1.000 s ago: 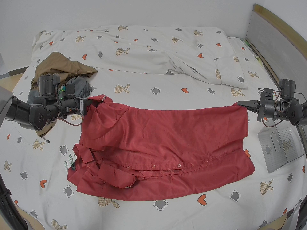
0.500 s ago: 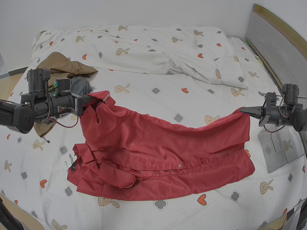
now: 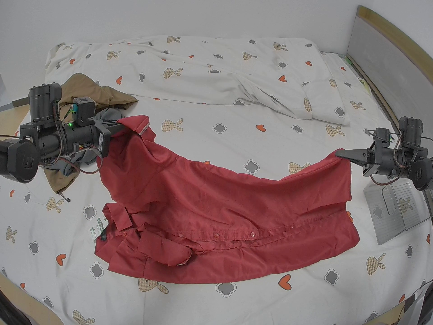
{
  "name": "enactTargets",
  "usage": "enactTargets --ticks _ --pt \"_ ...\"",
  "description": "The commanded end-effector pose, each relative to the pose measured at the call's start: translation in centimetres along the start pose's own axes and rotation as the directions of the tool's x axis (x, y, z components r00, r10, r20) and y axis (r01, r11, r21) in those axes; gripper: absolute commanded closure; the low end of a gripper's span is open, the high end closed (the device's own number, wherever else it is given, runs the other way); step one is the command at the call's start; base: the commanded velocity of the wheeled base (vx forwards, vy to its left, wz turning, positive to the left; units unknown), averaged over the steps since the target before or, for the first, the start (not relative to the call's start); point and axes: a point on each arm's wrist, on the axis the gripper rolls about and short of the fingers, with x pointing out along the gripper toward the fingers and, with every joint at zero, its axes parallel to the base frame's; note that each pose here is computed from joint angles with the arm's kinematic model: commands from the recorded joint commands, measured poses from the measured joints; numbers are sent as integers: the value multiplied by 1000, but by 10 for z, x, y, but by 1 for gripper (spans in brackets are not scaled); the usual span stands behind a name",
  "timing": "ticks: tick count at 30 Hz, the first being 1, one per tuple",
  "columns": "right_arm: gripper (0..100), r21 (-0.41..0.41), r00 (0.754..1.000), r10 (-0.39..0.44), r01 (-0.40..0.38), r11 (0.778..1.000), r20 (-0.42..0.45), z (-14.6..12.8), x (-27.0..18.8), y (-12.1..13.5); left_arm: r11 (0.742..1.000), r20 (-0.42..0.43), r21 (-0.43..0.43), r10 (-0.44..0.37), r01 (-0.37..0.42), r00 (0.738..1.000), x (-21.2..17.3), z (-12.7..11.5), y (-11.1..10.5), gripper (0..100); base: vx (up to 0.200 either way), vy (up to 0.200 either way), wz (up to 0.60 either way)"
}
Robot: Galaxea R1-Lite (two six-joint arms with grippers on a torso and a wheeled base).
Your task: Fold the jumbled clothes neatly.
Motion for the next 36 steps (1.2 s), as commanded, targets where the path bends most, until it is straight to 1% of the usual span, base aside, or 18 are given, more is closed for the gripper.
enactTargets --ticks 1,2,3,6,12,15,16,19,20,21,22,23,24,25,29,34,35,36 --pt "100 -7 1000 7 -7 1000 -5 1 3 1 999 -4 33 37 -37 999 4 1 4 100 0 0 0" --pt "100 -7 1000 7 -7 1000 -5 1 3 1 999 -4 33 37 -37 999 4 1 4 100 0 0 0" --pt "100 -10 1000 8 -8 1000 -4 2 4 1 997 8 51 65 -66 998 12 6 10 100 0 0 0" --pt "100 -5 1000 11 -11 1000 -9 1 5 0 993 14 84 79 -80 997 23 7 17 100 0 0 0" --pt "100 1 1000 3 -3 1000 -4 0 2 -2 991 20 115 72 -74 997 26 9 14 100 0 0 0" --pt "100 -5 1000 2 -2 1000 -1 1 1 -1 984 26 162 66 -69 997 27 11 12 100 0 0 0" --pt "100 -5 1000 2 -2 1000 -1 1 1 -1 984 26 164 66 -69 997 27 11 12 100 0 0 0" --pt "100 -15 1000 -1 1 1000 4 2 1 -1 977 20 210 40 -43 999 29 11 1 100 0 0 0" --pt "100 -16 1000 -1 1 1000 3 2 1 -1 977 16 208 37 -40 999 29 11 0 100 0 0 0" --pt "100 -36 1000 -2 2 999 4 2 0 -3 978 2 207 17 -17 1000 27 7 -8 100 0 0 0" --pt "100 -43 1000 -3 3 999 3 2 1 -4 978 -1 208 11 -10 1000 26 7 -11 100 0 0 0" --pt "100 -58 1000 -12 12 998 4 1 0 -11 979 -13 204 -4 6 1000 22 4 -17 100 0 0 0" --pt "100 -58 1000 -12 12 998 4 1 0 -11 979 -13 204 -4 6 1000 22 4 -17 100 0 0 0" --pt "100 -70 1000 -28 29 997 9 -1 -5 -23 980 -34 199 -18 25 999 16 -2 -24 100 0 0 0" --pt "100 -88 998 -61 64 994 29 -3 -19 -43 981 -69 190 -33 45 997 3 -11 -33 100 0 0 0" --pt "100 -93 999 -31 32 995 15 -13 -30 -60 983 -115 169 -57 76 992 -11 -25 -45 100 0 0 0" --pt "100 -93 999 -31 32 995 15 -13 -30 -60 983 -115 169 -57 76 992 -11 -25 -45 100 0 0 0" --pt "100 -75 999 -35 35 997 11 -19 -31 -67 982 -135 160 -82 103 987 -16 -31 -55 100 0 0 0"
